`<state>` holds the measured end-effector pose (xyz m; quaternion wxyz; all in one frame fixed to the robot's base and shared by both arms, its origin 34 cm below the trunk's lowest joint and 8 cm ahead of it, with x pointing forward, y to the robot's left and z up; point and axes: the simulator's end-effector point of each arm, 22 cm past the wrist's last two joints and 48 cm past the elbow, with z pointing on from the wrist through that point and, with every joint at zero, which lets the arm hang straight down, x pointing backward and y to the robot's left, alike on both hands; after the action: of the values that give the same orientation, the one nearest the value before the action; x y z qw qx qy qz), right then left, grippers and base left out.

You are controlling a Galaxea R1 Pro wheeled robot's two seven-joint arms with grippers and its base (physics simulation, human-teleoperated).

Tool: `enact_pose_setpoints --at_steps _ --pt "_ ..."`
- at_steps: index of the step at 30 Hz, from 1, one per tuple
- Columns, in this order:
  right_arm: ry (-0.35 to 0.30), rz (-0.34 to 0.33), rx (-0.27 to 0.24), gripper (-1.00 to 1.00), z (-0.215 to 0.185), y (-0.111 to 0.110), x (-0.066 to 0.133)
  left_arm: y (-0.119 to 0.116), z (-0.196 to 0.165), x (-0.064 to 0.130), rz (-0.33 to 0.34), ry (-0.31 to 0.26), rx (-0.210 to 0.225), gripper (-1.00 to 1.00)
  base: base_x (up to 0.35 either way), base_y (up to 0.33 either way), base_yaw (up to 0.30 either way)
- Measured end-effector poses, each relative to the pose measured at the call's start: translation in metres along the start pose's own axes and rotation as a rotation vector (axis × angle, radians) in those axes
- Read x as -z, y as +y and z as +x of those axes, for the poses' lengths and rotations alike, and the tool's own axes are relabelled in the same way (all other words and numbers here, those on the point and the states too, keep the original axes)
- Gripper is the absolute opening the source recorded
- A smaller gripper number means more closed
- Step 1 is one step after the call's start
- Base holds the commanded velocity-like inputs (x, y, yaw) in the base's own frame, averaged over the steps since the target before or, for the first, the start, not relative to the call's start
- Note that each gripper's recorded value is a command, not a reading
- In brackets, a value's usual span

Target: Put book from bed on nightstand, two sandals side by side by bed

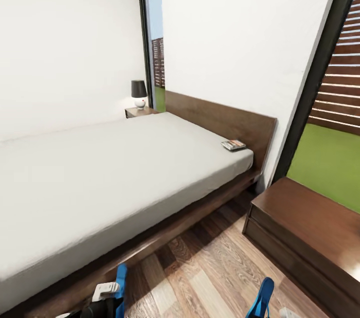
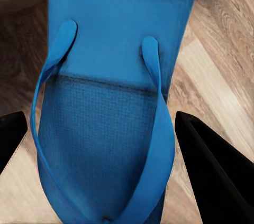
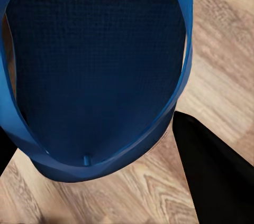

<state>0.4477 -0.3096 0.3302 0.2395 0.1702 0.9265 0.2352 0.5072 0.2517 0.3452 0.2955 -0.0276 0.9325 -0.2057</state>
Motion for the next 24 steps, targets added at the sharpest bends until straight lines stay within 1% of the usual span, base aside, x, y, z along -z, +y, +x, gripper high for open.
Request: enact_pose_setpoints --at_steps 24 --pt "0.0 0.0 0.0 -1.0 0.0 0.0 0.0 0.0 0.0 0.0 0.0 0.0 0.0 -1.0 0.0 0.0 0.293"
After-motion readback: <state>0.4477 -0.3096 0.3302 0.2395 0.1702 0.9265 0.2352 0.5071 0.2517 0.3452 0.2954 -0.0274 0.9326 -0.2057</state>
